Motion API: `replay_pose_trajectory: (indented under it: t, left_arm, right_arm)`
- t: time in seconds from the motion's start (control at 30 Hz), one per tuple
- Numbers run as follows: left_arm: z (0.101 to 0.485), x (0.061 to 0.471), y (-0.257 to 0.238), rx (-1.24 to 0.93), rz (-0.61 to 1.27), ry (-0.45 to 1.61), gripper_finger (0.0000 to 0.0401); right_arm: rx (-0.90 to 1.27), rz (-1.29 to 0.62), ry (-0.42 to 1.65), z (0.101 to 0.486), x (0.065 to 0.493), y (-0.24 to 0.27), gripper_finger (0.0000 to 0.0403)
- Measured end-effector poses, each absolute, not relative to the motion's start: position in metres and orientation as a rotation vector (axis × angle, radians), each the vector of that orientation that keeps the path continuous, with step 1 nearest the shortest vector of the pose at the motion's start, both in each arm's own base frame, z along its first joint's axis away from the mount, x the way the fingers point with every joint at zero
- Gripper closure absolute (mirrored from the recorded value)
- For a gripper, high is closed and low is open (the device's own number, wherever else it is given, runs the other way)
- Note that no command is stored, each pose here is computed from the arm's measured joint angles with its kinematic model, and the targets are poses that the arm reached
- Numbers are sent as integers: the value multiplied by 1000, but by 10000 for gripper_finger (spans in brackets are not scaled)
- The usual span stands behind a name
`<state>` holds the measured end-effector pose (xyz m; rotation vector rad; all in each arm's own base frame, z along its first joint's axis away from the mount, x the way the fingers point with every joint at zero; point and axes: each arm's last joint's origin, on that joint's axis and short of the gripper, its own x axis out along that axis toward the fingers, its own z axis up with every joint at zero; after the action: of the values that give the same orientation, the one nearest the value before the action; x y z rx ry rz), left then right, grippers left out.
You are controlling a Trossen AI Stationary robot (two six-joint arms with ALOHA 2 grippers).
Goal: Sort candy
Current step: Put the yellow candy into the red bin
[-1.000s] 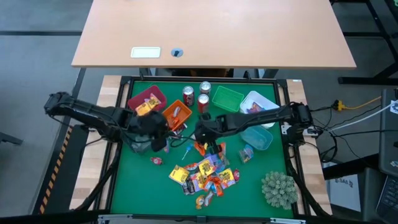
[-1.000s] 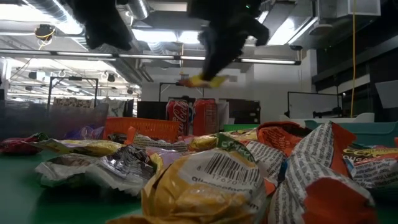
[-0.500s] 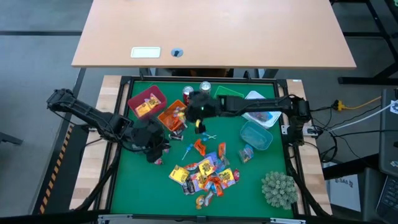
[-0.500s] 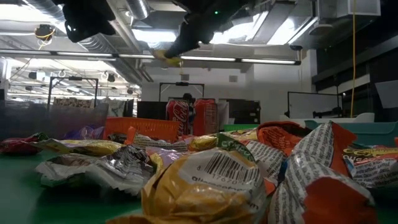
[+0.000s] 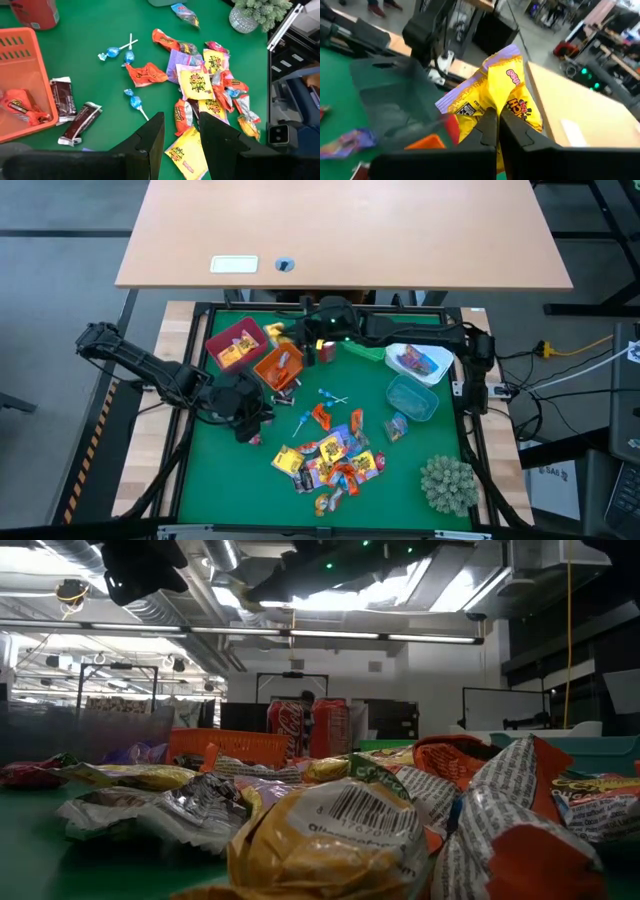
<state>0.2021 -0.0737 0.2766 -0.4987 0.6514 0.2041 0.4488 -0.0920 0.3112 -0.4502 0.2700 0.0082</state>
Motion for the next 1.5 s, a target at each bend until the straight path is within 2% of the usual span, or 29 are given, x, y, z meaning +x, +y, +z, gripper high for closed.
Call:
replay_pose_trajectory:
  t: [0.3,0.73,1.0,1.2,1.33,1.5]
  left_arm:
    - [277,203,-74,-502,202,643,289]
    - [279,204,-74,-512,196,617,289]
    - [280,205,-74,-511,202,607,289]
    - [280,205,-74,-499,213,600,289]
    - [281,205,-71,-472,311,543,289]
    - [279,199,-57,-516,580,442,289]
  right_arm:
    - [-487,-45,107,266,485,-100,400]
    - [-505,-94,29,197,509,-119,400]
    - [-503,-107,36,186,520,-130,400]
    - [-505,-109,25,193,525,-131,400]
    - [-503,-105,34,193,525,-130,400]
    - [-493,-92,79,189,525,-130,400]
